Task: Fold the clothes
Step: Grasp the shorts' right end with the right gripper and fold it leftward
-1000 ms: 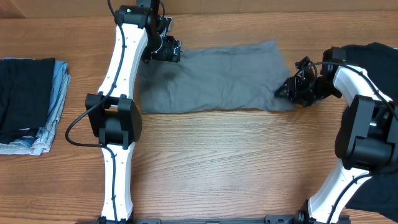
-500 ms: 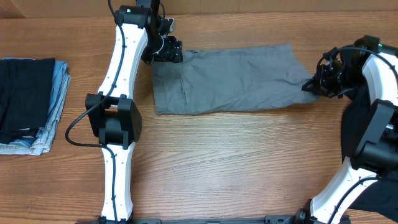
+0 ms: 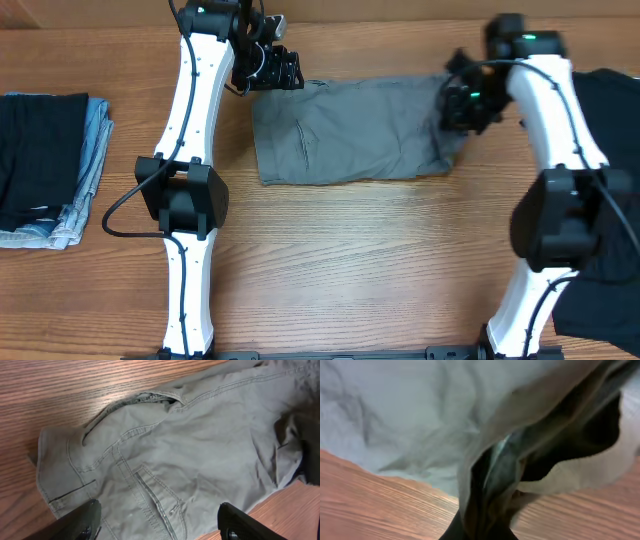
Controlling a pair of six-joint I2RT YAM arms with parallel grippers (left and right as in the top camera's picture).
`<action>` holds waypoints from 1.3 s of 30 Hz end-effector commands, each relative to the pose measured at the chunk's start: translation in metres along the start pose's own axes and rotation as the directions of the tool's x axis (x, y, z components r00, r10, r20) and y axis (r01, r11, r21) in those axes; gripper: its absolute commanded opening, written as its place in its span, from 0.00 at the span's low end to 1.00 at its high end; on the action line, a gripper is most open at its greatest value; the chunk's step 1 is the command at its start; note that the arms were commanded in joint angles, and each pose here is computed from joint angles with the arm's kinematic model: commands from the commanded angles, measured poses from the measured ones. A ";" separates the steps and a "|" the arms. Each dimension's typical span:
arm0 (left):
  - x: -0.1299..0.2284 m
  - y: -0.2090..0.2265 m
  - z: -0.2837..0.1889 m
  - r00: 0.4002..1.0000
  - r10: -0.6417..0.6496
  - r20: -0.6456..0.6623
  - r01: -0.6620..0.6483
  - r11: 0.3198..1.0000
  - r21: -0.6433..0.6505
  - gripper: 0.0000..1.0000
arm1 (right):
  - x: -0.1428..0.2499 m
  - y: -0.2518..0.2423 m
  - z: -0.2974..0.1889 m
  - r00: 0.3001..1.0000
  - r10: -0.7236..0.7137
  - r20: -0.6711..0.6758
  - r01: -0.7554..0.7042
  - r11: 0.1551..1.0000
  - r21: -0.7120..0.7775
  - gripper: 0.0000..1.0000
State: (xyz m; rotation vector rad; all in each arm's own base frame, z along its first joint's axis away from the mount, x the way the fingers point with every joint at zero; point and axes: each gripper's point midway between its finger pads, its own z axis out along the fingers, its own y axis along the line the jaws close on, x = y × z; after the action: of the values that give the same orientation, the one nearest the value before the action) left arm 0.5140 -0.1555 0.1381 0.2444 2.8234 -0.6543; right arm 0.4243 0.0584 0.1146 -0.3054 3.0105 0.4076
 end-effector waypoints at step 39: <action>-0.013 0.029 -0.023 0.997 -0.052 0.062 0.053 0.999 -0.006 0.83 | 0.053 0.159 0.071 0.816 -0.504 -0.282 0.496 0.862 -0.107 0.56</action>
State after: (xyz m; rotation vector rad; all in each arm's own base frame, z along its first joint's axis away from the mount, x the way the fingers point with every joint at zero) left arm 0.5206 -0.1220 0.1379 0.1496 2.8272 -0.6463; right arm 0.3324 0.2075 0.0491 -1.2342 3.0883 0.3538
